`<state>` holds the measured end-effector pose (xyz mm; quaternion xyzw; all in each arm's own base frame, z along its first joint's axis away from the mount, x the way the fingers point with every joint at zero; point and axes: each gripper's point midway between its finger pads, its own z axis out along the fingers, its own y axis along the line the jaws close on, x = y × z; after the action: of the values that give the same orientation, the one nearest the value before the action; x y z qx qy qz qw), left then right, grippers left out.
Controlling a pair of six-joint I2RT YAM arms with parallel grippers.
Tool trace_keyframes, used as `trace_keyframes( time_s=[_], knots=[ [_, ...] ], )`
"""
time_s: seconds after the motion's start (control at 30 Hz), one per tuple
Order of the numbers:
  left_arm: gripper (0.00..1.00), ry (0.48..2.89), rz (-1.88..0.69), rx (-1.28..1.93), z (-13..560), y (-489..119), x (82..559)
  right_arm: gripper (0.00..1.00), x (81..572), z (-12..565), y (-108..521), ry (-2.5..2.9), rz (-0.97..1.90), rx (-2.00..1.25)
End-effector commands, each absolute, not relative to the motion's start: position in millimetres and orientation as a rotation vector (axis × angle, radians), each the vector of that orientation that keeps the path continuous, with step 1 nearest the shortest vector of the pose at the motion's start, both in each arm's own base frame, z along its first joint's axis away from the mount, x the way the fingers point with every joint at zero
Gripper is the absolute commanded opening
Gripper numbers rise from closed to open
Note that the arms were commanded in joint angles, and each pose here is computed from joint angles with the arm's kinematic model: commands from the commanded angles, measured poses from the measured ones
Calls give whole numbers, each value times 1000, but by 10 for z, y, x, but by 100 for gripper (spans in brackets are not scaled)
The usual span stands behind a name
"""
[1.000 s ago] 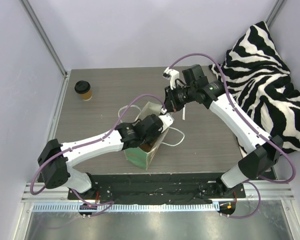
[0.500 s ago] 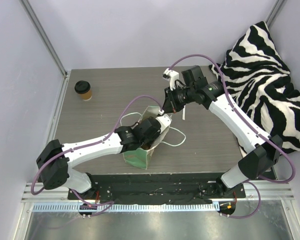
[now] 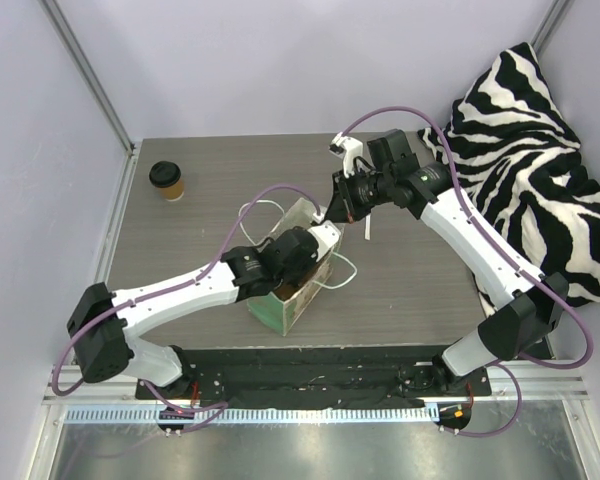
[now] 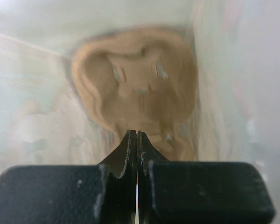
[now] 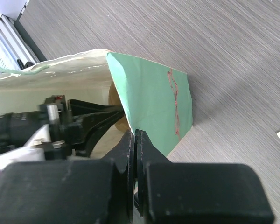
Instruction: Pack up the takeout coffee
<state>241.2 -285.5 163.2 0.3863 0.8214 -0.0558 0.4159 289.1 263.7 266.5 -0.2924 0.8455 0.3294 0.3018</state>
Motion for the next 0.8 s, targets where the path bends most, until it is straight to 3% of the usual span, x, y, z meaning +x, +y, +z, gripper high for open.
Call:
trace_keyframes(
  time_s=[0.0,0.33,0.6,0.77],
  knots=[
    [0,2141,-97,998,1430,-2741,2354,1,2930,2977,2602,2143,858,-732],
    [0,2262,-17,1012,1137,-2594,2367,1,2921,2955,2586,2148,847,-731],
    [0,2186,-88,976,1360,-2597,2432,1,2928,2982,2569,2140,842,-722],
    [0,2299,32,1038,1015,-2543,2439,1,2927,2993,2578,2139,855,-711]
  ],
)
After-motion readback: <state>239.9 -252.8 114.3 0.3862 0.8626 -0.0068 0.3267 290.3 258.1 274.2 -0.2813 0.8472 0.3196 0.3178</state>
